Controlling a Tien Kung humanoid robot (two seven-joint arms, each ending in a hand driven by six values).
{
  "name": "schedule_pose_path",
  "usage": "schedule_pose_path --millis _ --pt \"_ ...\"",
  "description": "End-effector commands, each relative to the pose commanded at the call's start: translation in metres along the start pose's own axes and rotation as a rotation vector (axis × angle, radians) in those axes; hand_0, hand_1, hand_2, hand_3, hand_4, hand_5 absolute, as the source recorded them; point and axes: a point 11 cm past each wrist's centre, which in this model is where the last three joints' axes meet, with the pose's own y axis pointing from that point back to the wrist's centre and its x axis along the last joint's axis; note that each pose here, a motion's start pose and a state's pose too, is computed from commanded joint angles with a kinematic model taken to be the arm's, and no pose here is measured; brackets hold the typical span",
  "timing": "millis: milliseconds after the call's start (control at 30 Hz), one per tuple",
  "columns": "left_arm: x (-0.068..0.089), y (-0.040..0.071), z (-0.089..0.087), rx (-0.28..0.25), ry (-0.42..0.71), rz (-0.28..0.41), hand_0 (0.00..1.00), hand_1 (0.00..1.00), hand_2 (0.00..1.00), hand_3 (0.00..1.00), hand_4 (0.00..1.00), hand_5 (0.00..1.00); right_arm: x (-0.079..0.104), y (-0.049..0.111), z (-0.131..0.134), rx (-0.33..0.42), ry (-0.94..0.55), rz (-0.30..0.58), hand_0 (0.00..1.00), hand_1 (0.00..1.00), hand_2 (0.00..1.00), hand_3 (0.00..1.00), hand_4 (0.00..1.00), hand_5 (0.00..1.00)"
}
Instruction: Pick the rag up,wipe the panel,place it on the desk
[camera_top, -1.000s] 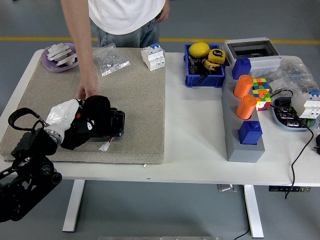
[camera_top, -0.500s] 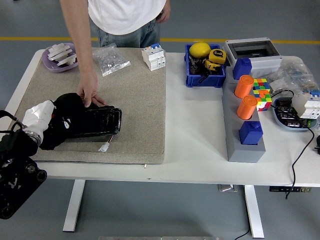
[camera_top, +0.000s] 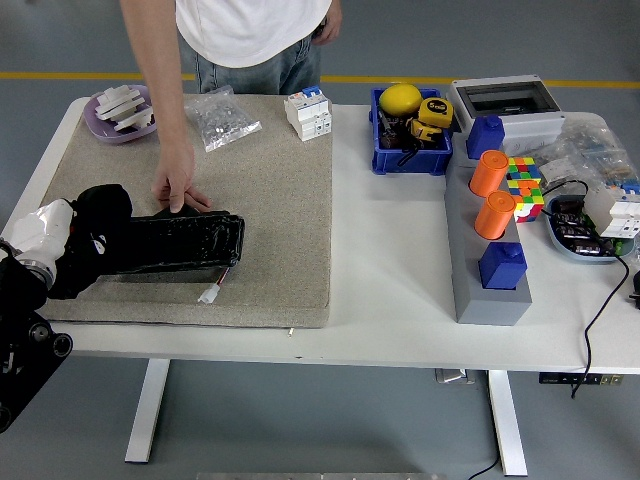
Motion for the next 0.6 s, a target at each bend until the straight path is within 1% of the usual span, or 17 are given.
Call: schedule_pose_path --millis 133,267,333,600 --pt "0.003 -0.001 -0.004 0.008 -0.002 0.007 0.202 0.126 0.541 0.532 0.284 0.002 0.0 0.0 0.0 0.0 0.0 0.001 0.735 0.609 0.662 0.62 0.998 0.621" --pt "0.003 0.001 -0.003 0.003 -0.006 0.005 0.202 0.127 0.54 0.531 0.281 0.002 0.001 0.0 -0.001 0.002 0.0 0.001 0.735 0.606 0.662 0.62 0.998 0.621" --pt "0.002 0.002 -0.001 -0.005 -0.006 0.003 0.202 0.127 0.54 0.531 0.281 0.002 0.0 0.0 -0.001 0.002 -0.001 0.001 0.735 0.606 0.662 0.62 0.998 0.621" --pt "-0.002 0.009 0.02 -0.059 -0.011 -0.006 0.201 0.126 0.541 0.532 0.283 0.002 0.001 0.0 -0.002 0.005 -0.002 0.001 0.734 0.606 0.662 0.619 0.998 0.622"
